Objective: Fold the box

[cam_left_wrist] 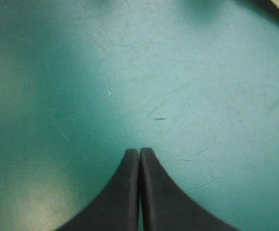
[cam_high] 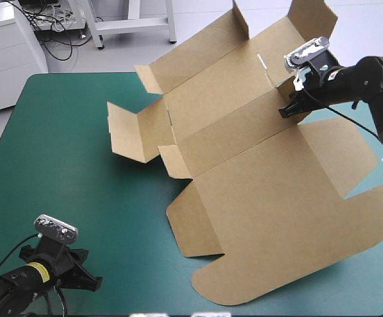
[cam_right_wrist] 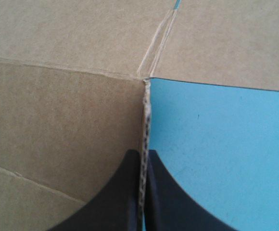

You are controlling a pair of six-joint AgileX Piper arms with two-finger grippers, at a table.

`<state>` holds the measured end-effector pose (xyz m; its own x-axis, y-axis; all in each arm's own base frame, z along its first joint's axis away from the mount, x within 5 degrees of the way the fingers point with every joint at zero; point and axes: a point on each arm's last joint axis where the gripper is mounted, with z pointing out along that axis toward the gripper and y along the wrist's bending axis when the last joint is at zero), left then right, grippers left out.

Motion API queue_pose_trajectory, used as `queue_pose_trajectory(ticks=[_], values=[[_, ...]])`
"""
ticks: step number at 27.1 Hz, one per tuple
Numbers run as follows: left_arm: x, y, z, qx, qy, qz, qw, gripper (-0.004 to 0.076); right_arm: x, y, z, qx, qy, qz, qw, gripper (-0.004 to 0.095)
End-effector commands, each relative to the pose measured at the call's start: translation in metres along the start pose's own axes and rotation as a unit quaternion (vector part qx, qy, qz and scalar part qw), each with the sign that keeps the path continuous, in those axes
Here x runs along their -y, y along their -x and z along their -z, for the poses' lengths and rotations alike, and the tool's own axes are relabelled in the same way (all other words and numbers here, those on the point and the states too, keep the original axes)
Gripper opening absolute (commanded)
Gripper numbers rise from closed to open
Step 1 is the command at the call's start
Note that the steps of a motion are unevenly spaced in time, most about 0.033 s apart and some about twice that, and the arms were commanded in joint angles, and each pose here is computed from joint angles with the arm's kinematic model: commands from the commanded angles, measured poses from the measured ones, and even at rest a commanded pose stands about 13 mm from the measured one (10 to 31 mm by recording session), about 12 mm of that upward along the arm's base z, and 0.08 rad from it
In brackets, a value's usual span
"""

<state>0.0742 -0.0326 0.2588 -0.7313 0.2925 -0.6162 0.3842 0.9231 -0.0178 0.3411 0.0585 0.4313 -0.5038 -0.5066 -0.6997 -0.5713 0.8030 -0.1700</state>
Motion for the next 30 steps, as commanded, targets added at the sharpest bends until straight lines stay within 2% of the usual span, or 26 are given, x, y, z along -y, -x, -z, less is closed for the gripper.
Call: queue_pose_trajectory(ticks=[1, 3, 8, 13, 17, 23, 27, 30], values=[[0.001, 0.010, 0.005, 0.031, -0.005, 0.004, 0.999, -0.0032, 0.003, 0.025, 0.019, 0.075, -0.005, 0.062, 0.995, -0.0024], [0.001, 0.010, 0.005, 0.030, -0.006, 0.005, 1.000, -0.0032, 0.004, 0.030, 0.010, 0.081, 0.014, 0.088, 0.993, -0.0024], [0.001, 0.011, 0.006, 0.035, -0.003, 0.003, 0.999, -0.0032, 0.007, 0.033, -0.019, 0.073, 0.047, 0.093, 0.992, -0.0024], [0.001, 0.016, 0.011, 0.046, -0.004, 0.004, 0.999, -0.0032, 0.005, 0.028, -0.051, 0.054, 0.086, 0.159, 0.982, -0.0024], [0.002, 0.033, 0.034, 0.081, -0.006, 0.003, 0.997, -0.0032, 0.003, 0.026, -0.064, 0.055, 0.118, 0.149, 0.980, -0.0024], [0.002, 0.058, 0.082, 0.143, -0.005, -0.016, 0.990, -0.0032, -0.007, 0.027, -0.064, 0.079, 0.166, 0.192, 0.964, -0.0024], [0.002, 0.067, 0.110, 0.173, -0.003, -0.017, 0.985, -0.0032, -0.027, 0.032, -0.068, 0.072, 0.181, 0.263, 0.945, -0.0023], [-0.002, 0.070, 0.117, 0.187, 0.023, -0.026, 0.982, -0.0032, -0.054, 0.046, -0.074, 0.096, 0.162, 0.351, 0.917, -0.0024]])
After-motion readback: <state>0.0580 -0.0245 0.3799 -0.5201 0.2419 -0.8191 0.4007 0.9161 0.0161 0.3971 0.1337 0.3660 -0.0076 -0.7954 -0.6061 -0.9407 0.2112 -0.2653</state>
